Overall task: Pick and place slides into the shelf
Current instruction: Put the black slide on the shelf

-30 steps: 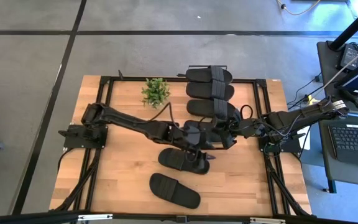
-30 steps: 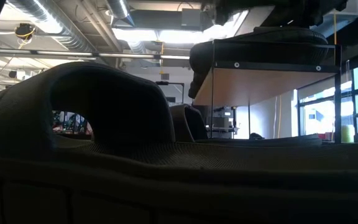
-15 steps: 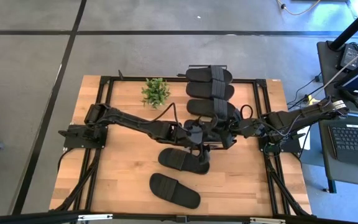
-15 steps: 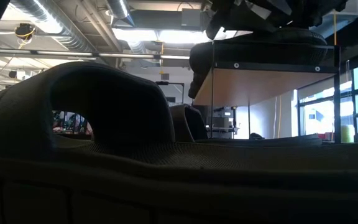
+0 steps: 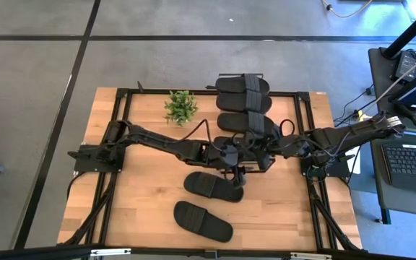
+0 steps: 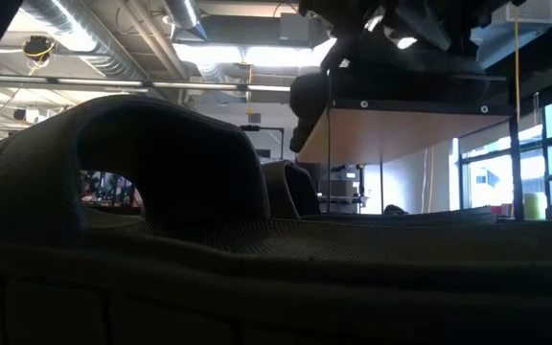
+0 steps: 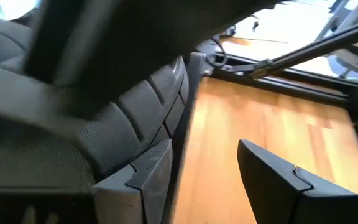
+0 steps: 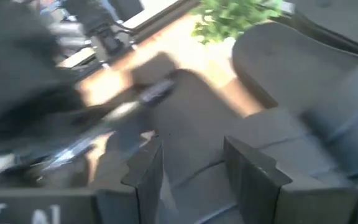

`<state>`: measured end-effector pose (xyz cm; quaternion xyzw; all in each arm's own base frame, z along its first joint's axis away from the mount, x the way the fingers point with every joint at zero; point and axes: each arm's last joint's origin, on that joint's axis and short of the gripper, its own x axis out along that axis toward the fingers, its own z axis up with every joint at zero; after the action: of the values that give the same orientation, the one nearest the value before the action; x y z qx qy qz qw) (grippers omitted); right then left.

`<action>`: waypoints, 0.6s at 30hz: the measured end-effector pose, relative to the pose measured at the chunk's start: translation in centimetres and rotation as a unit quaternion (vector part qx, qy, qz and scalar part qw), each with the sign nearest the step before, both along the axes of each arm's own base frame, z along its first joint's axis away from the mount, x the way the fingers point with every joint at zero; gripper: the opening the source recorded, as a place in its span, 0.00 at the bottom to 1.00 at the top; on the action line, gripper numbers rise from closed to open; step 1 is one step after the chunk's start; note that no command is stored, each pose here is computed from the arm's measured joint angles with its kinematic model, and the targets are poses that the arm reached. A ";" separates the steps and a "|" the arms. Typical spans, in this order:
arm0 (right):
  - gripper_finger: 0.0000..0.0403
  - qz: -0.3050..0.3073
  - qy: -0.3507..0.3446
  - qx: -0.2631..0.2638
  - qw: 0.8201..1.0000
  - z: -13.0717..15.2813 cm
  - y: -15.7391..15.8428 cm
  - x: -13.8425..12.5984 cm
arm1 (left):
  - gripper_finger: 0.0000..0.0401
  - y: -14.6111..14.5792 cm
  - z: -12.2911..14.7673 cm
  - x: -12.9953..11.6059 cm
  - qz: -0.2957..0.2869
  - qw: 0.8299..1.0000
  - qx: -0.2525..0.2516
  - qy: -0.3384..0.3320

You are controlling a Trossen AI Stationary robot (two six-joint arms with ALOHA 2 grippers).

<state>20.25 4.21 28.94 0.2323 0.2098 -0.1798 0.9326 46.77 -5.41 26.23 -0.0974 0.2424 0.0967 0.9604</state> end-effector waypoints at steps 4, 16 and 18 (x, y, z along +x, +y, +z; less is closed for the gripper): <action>0.41 0.009 -0.006 -0.008 1.000 1.2 0.0 0.0 | 0.44 0.7 -0.1 0.1 0.011 1.000 0.002 0.001; 0.41 -0.014 0.072 0.001 0.997 0.0 -0.1 -1.0 | 0.44 1.2 -0.3 0.1 0.012 1.000 0.000 0.006; 0.41 -0.014 0.076 0.000 0.997 -0.1 -0.1 -1.0 | 0.44 1.2 -0.3 0.1 0.013 1.000 0.000 0.005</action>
<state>19.22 4.10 28.84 0.2208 0.2769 -0.2099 0.9113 46.91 -4.21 25.94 -0.0998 0.2459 0.1093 0.9579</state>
